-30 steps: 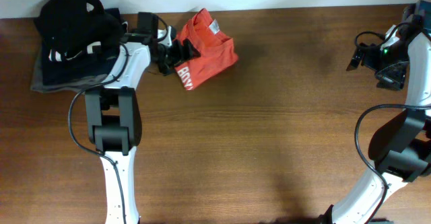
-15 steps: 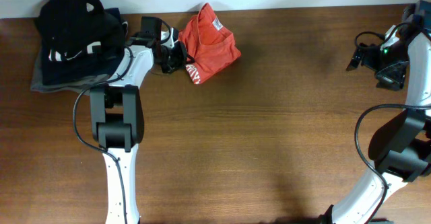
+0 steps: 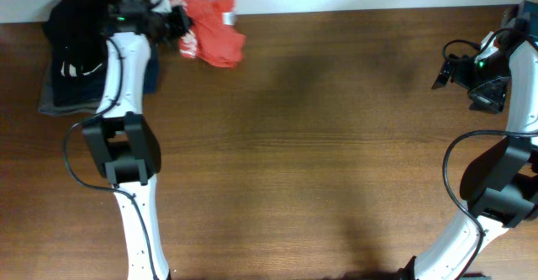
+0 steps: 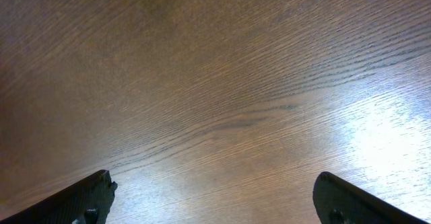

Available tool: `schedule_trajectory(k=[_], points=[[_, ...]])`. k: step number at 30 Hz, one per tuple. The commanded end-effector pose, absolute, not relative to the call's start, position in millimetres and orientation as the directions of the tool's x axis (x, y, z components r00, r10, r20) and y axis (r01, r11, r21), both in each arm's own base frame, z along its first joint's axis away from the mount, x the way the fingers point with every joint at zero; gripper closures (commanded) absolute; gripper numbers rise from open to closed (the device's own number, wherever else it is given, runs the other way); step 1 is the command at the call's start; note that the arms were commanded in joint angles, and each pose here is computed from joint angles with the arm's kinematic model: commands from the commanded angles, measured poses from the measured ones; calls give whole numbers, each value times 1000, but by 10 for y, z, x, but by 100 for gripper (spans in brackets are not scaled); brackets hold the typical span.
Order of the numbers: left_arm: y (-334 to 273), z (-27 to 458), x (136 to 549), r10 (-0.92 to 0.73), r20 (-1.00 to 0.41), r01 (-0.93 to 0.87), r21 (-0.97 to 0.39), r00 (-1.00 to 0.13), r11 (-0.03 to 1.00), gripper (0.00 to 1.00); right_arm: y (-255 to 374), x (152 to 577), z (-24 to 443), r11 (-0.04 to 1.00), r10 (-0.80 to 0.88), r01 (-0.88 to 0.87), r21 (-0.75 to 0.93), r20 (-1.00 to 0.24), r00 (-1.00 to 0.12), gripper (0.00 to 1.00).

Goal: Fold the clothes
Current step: 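Carry the folded orange shirt left toward the dark clothes stack, then place the shirt on top of the dark stack and release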

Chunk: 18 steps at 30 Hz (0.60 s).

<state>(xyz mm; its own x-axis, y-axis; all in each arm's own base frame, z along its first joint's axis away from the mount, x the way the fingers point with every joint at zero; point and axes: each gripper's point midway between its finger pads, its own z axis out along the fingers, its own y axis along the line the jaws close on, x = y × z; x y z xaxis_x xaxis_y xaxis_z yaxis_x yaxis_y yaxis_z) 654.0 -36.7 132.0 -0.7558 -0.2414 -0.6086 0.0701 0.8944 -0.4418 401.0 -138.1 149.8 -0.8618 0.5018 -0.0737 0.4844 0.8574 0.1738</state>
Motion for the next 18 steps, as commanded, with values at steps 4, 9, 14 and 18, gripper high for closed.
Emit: schedule_trajectory(k=[4, 9, 14, 18], points=[[238, 1913, 6698, -256, -735, 64, -377, -628, 924, 100, -1367, 4013, 1571, 855, 504, 483, 188, -85, -860, 1], [565, 2180, 6695, -278, -770, 40, -365, -574, 930, 100, -1353, 3981, 1567, 851, 510, 491, 187, -70, -857, 1], [900, 2458, 6643, -297, -801, 11, -354, -519, 935, 100, -1341, 3954, 1564, 850, 511, 494, 185, -58, -858, 1], [1231, 2474, 6501, -333, -781, -51, -362, -529, 931, 100, -1328, 3922, 1562, 849, 511, 496, 184, -44, -858, 1]])
